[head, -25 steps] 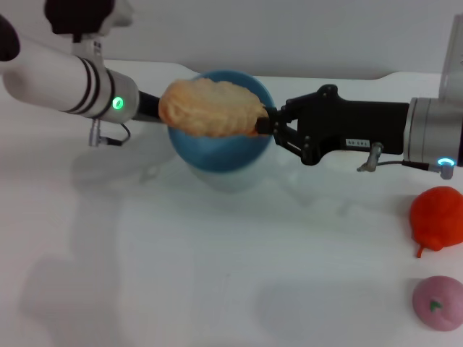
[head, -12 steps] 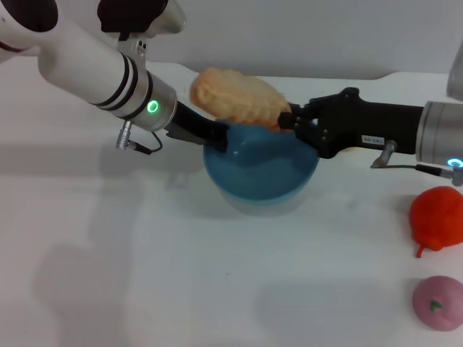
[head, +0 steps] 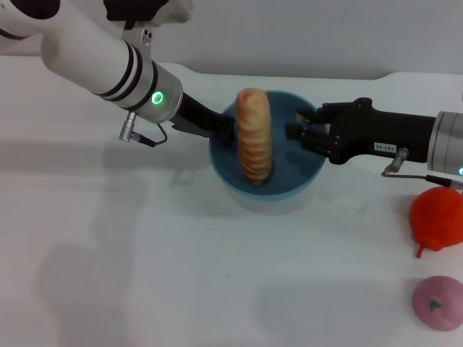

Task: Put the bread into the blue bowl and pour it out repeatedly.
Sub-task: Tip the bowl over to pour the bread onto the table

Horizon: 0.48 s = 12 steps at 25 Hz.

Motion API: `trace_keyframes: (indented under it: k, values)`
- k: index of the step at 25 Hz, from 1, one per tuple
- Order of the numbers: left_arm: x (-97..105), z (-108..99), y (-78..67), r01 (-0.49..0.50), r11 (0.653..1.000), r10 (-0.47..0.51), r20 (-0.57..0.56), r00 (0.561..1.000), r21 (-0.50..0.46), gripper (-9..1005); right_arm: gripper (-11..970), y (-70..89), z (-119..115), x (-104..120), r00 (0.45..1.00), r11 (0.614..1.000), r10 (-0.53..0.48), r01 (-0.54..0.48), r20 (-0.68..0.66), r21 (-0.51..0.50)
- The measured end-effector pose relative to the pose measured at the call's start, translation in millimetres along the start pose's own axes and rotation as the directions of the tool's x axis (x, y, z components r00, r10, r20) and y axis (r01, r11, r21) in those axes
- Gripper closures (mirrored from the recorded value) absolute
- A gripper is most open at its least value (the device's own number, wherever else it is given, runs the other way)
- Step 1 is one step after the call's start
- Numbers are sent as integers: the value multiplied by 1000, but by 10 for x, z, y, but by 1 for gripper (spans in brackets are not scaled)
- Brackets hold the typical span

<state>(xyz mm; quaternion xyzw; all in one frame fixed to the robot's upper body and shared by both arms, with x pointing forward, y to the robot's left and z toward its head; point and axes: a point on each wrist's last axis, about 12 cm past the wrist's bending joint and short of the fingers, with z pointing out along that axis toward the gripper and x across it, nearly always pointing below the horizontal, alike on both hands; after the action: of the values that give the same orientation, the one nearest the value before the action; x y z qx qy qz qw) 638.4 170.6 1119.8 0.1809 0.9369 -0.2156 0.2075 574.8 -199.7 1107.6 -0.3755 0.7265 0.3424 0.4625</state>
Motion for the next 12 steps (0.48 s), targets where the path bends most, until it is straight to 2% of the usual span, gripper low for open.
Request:
trace_keyframes:
  k: [4,6,12]
  values:
    - [5,-1,-4,-3,1000,3,-5,1000,3,996,629,-2,-18,-9,1000,1000,4,-4,7,-4]
    - [10,-1,-5,-6,1000,6,-10,1000,3,996,628,-22,-70,-26,999,1000,22,-23,42,14]
    - [1,19,-26,-33,999,33,-11,999,-9,996,627,-154,-469,-92,948,988,66,-105,312,111]
